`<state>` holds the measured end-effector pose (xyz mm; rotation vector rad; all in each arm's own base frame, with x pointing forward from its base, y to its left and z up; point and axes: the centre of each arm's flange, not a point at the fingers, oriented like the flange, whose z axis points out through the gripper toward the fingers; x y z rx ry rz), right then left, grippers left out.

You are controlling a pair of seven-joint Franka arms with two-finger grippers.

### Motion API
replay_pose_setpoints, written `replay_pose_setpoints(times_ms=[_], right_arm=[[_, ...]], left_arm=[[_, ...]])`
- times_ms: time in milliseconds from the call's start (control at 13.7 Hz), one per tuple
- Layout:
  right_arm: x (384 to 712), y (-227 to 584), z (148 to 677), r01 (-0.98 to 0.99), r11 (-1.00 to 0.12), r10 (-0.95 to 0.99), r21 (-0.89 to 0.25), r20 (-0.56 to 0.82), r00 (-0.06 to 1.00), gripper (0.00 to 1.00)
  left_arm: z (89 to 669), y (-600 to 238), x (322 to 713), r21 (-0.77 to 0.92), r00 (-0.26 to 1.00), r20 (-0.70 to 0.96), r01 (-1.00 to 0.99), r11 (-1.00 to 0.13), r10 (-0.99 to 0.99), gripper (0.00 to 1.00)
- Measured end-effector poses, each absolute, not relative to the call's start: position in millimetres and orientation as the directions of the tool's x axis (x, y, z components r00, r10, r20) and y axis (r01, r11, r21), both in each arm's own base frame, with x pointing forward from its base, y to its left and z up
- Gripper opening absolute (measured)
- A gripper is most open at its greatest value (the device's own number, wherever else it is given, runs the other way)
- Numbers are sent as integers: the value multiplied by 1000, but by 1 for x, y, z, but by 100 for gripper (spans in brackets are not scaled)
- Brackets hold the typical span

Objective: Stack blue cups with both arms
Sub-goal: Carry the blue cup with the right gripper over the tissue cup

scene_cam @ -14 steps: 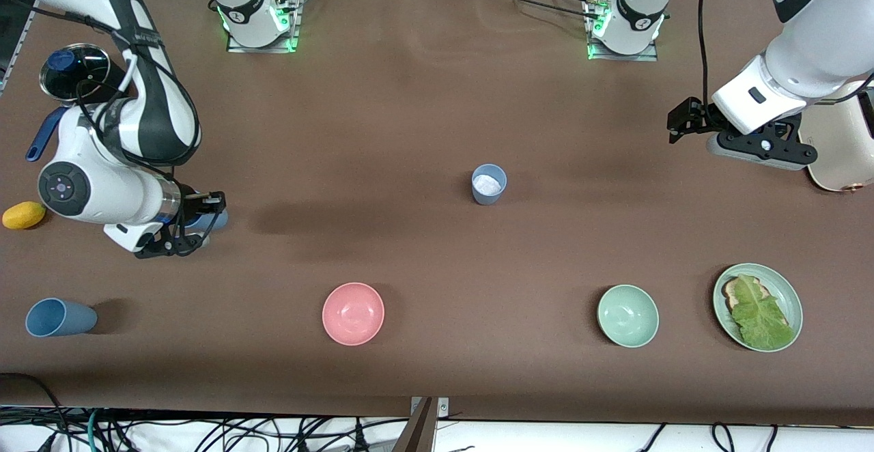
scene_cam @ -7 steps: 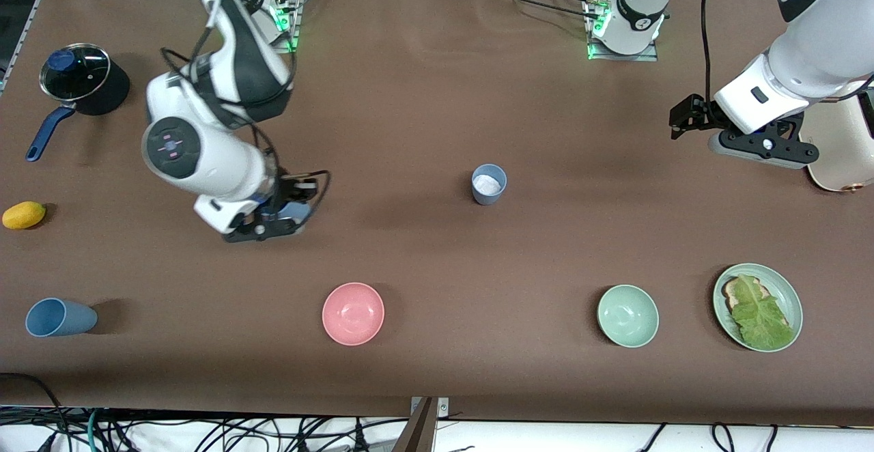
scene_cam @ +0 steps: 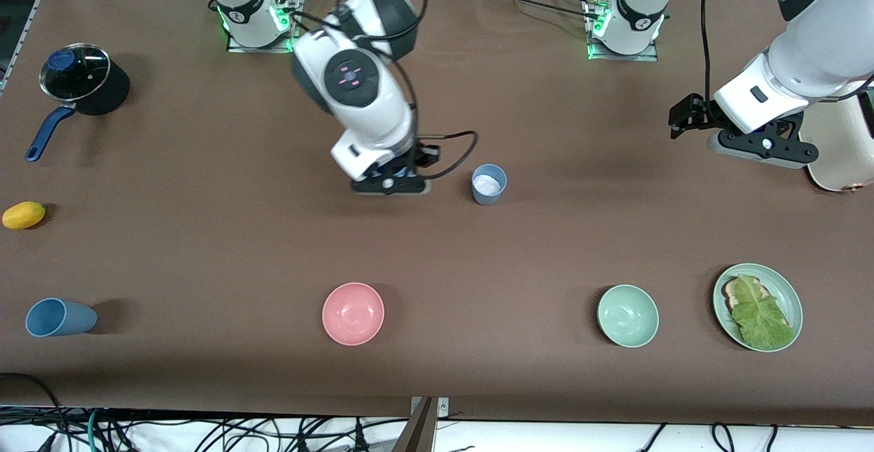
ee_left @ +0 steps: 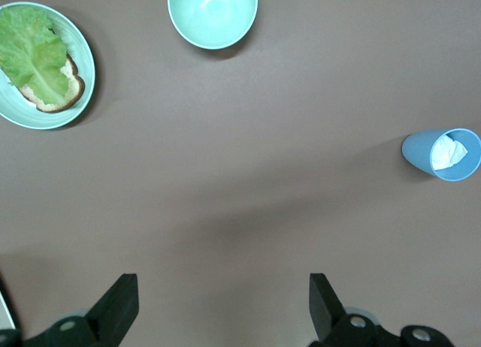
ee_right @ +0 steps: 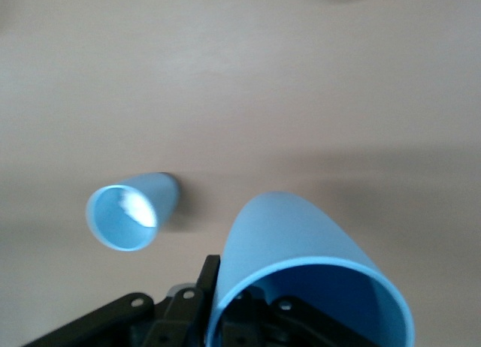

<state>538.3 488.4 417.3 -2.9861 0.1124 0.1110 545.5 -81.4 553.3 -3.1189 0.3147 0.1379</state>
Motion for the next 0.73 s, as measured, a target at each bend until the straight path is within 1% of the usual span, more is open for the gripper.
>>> replay_pose_setpoints(times_ms=[146, 437, 728], right_arm=[[525, 517, 409, -118, -977, -109, -176, -62, 992, 5], [508, 550, 396, -193, -957, -186, -217, -52, 981, 5], [476, 596, 375, -225, -947, -221, -230, -43, 974, 5]], left_arm=[[553, -81, 545, 5, 976, -90, -199, -980, -199, 100], [553, -81, 545, 5, 976, -91, -199, -980, -199, 100], [553, -82, 545, 5, 976, -91, -200, -980, -200, 100]])
